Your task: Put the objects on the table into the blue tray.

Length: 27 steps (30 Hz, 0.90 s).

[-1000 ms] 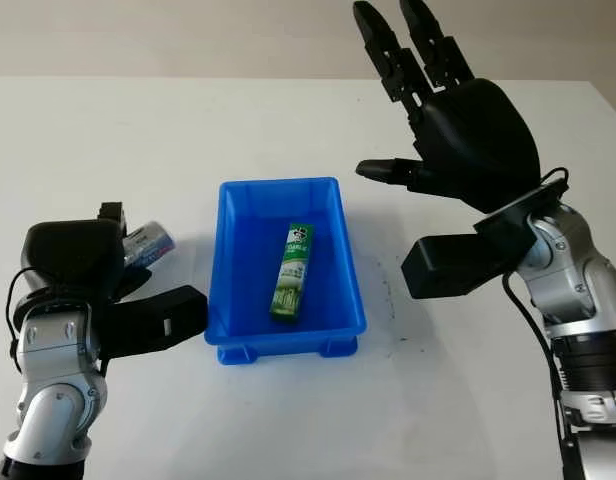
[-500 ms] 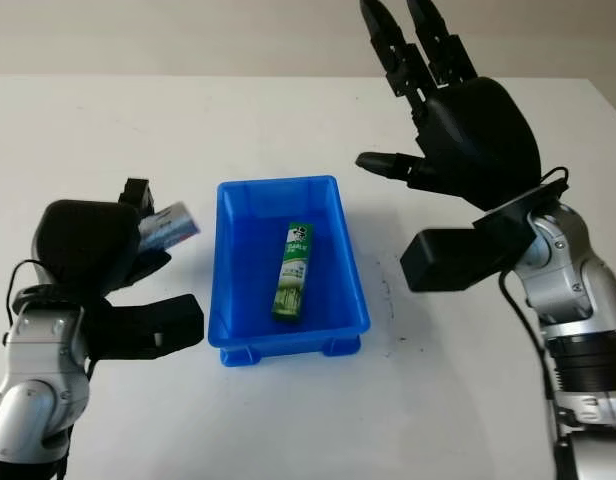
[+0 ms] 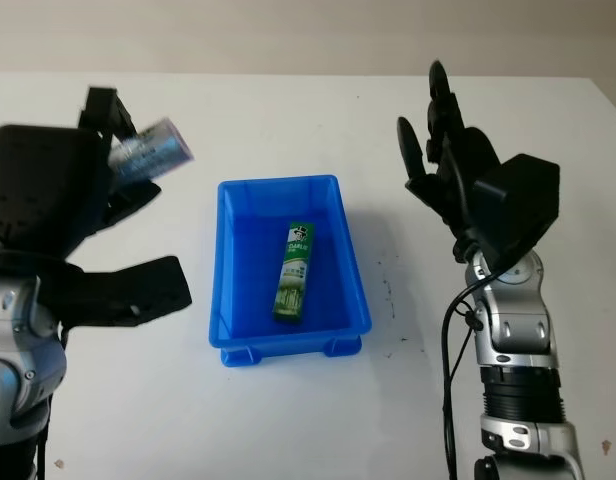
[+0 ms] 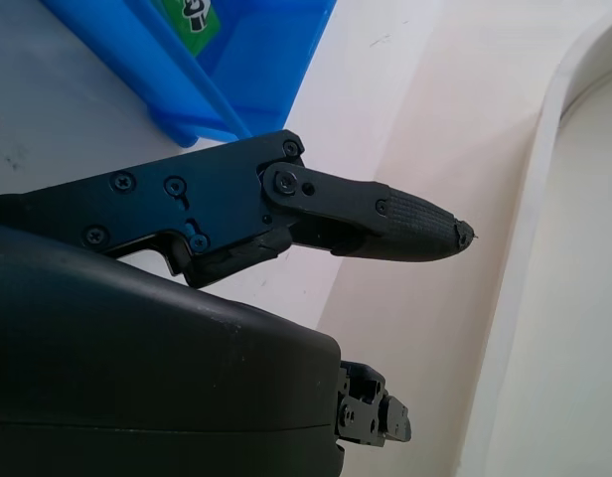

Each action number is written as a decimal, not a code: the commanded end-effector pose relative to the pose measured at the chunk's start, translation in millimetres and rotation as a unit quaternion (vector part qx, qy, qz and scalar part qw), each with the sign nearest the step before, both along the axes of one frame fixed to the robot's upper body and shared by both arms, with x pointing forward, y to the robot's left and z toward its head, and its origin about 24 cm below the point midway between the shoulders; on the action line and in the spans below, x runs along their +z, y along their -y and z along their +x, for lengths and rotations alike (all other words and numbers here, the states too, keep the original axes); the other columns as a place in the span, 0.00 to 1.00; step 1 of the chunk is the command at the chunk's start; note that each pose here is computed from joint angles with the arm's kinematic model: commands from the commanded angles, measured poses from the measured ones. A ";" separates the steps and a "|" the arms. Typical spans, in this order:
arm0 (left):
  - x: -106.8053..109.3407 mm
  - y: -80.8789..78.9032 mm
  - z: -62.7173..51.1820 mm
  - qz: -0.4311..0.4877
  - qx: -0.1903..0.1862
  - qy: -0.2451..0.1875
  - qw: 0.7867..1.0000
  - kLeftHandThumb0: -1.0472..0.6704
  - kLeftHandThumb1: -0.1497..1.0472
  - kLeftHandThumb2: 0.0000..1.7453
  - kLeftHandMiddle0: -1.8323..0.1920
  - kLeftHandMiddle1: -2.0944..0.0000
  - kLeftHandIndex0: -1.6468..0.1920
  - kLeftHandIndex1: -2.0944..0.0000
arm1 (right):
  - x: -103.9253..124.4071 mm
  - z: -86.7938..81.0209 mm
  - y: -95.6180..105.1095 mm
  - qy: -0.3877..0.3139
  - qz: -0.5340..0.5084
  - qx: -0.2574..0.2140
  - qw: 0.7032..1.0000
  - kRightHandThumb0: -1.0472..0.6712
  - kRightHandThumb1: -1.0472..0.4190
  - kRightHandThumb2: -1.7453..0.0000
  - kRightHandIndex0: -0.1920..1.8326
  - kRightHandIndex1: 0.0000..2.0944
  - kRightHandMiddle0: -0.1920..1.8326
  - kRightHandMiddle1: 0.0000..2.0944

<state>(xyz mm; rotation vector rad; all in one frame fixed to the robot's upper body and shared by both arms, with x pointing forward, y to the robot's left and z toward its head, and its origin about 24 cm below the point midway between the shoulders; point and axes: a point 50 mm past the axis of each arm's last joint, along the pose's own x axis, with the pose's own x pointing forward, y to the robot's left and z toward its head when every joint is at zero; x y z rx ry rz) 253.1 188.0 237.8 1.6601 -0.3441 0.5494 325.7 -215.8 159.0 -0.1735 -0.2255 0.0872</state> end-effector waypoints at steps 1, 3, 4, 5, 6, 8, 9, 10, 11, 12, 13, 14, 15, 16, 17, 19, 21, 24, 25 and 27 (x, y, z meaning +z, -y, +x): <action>14.6 7.1 -6.0 0.009 -0.024 0.033 0.999 0.35 1.00 0.21 0.44 0.00 0.69 0.00 | -1.8 -1.9 0.9 -0.004 0.017 0.004 1.000 0.20 0.00 0.66 0.00 0.00 0.00 0.00; 15.9 14.5 -6.7 0.001 -0.059 0.027 0.998 0.35 1.00 0.19 0.44 0.00 0.68 0.00 | -4.1 -2.0 0.7 -0.016 0.033 0.009 0.999 0.19 0.00 0.65 0.00 0.00 0.00 0.00; 15.5 18.5 -6.3 -0.005 -0.076 0.021 0.997 0.36 1.00 0.18 0.45 0.00 0.68 0.00 | -4.9 -2.3 0.5 -0.021 0.037 0.011 0.999 0.19 0.00 0.65 0.00 0.00 0.00 0.00; 14.6 22.7 -5.3 -0.011 -0.102 0.013 0.995 0.36 1.00 0.17 0.46 0.00 0.68 0.00 | -5.5 -2.7 0.3 -0.023 0.039 0.012 0.999 0.19 0.00 0.65 0.00 0.00 0.00 0.00; 13.3 26.9 -4.0 -0.017 -0.127 -0.001 0.992 0.37 1.00 0.16 0.47 0.00 0.68 0.00 | -6.0 -3.2 0.0 -0.024 0.040 0.012 0.999 0.19 0.00 0.65 0.00 0.00 0.00 0.00; 10.7 34.8 -0.3 -0.019 -0.170 -0.043 0.984 0.39 1.00 0.17 0.48 0.00 0.69 0.00 | -6.5 -4.0 -0.6 -0.025 0.041 0.013 0.999 0.20 0.00 0.65 0.00 0.00 0.00 0.00; 9.7 38.5 2.2 -0.026 -0.192 -0.067 0.979 0.40 1.00 0.17 0.49 0.00 0.70 0.00 | -6.4 -4.5 -0.9 -0.024 0.041 0.014 0.999 0.20 0.00 0.64 0.00 0.00 0.00 0.00; 9.3 40.7 3.6 -0.031 -0.207 -0.082 0.974 0.40 1.00 0.17 0.51 0.00 0.73 0.00 | -6.2 -5.0 -1.1 -0.023 0.040 0.015 0.999 0.21 0.00 0.64 0.00 0.00 0.00 0.00; 6.9 45.3 8.7 -0.038 -0.235 -0.127 0.963 0.38 1.00 0.17 0.57 0.04 0.78 0.03 | -5.3 -5.7 -1.2 -0.023 0.040 0.014 0.999 0.21 0.00 0.64 0.00 0.00 0.00 0.00; 5.5 48.2 11.9 -0.040 -0.254 -0.157 0.953 0.33 1.00 0.17 0.68 0.13 0.85 0.13 | -4.6 -6.3 -1.3 -0.023 0.040 0.013 0.999 0.21 0.00 0.64 0.00 0.00 0.00 0.00; 4.8 49.7 13.8 -0.040 -0.265 -0.178 0.947 0.30 1.00 0.16 0.74 0.18 0.88 0.20 | -4.1 -6.7 -1.4 -0.023 0.040 0.012 0.999 0.21 0.00 0.64 0.00 0.00 0.00 0.00; 2.4 51.7 17.1 -0.052 -0.286 -0.208 0.934 0.29 1.00 0.16 0.77 0.20 0.90 0.23 | -3.7 -7.2 -1.1 -0.023 0.040 0.010 0.999 0.21 0.00 0.64 0.00 0.00 0.00 0.00; -0.4 53.2 20.3 -0.067 -0.303 -0.236 0.921 0.26 1.00 0.14 0.79 0.46 0.91 0.45 | -3.4 -7.5 -0.8 -0.023 0.041 0.010 0.999 0.21 0.00 0.64 0.00 0.00 0.00 0.00; -3.6 55.2 23.4 -0.080 -0.323 -0.263 0.906 0.25 1.00 0.13 0.77 0.64 0.89 0.61 | -3.1 -8.0 -0.6 -0.023 0.042 0.010 0.999 0.21 0.00 0.64 0.00 0.00 0.00 0.00; -7.1 57.2 26.2 -0.092 -0.342 -0.285 0.891 0.25 1.00 0.13 0.78 0.81 0.88 0.77 | -2.8 -8.4 -0.6 -0.024 0.042 0.009 0.999 0.21 0.00 0.64 0.00 0.00 0.00 0.00; -13.4 60.5 31.2 -0.111 -0.374 -0.307 0.868 0.26 1.00 0.11 0.82 0.93 0.89 0.88 | -2.5 -9.0 -0.7 -0.025 0.038 0.008 0.999 0.22 0.00 0.64 0.00 0.00 0.00 0.00; -18.3 62.9 34.9 -0.117 -0.396 -0.315 0.854 0.26 1.00 0.11 0.87 0.98 0.90 0.91 | -2.5 -9.5 -0.9 -0.026 0.032 0.007 0.999 0.22 0.00 0.63 0.00 0.00 0.00 0.00; -22.3 63.7 37.4 -0.112 -0.412 -0.324 0.844 0.25 1.00 0.12 0.94 1.00 0.92 0.94 | -2.2 -10.5 -0.9 -0.027 0.030 0.010 0.999 0.23 0.00 0.63 0.00 0.00 0.00 0.00; -23.3 63.2 38.1 -0.111 -0.415 -0.328 0.841 0.25 1.00 0.13 0.96 1.00 0.93 0.94 | -2.1 -10.6 -0.7 -0.026 0.030 0.011 0.999 0.23 0.00 0.63 0.00 0.00 0.00 0.00; -25.3 61.9 39.5 -0.108 -0.419 -0.340 0.835 0.24 1.00 0.14 0.99 1.00 0.96 0.96 | -1.9 -11.2 -0.3 -0.024 0.027 0.012 0.999 0.24 0.00 0.63 0.00 0.00 0.00 0.00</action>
